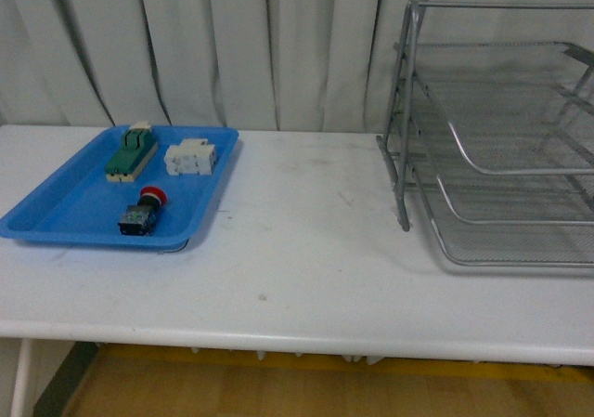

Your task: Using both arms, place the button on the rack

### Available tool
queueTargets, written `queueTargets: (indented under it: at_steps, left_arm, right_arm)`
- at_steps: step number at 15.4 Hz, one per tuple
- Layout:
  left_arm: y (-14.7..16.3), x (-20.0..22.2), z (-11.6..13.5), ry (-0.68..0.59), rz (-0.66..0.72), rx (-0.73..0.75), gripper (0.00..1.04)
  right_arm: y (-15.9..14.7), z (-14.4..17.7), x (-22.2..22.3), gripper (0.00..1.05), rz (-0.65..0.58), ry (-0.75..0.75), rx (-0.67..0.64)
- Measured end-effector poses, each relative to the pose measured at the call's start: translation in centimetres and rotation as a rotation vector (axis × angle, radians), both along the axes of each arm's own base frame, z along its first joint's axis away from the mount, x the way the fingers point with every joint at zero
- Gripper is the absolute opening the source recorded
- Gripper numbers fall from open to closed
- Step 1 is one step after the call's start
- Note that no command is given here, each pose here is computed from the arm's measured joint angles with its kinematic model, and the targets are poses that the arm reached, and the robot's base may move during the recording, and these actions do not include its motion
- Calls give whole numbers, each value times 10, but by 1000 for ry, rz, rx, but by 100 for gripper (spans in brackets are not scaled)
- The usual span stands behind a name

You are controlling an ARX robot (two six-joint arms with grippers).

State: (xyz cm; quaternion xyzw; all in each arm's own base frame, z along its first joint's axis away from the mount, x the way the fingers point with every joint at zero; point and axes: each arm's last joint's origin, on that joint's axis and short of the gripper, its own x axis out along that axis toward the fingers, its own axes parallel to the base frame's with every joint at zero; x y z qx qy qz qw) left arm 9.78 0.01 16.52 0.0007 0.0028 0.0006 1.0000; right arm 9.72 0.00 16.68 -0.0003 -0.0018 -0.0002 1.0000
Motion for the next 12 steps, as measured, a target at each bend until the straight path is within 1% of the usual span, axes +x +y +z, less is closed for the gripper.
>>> queueTargets:
  at_steps: [12]
  left_arm:
    - [0,0,0,0,0,0,98]
  right_arm:
    - [0,0,0,98,0,0,0]
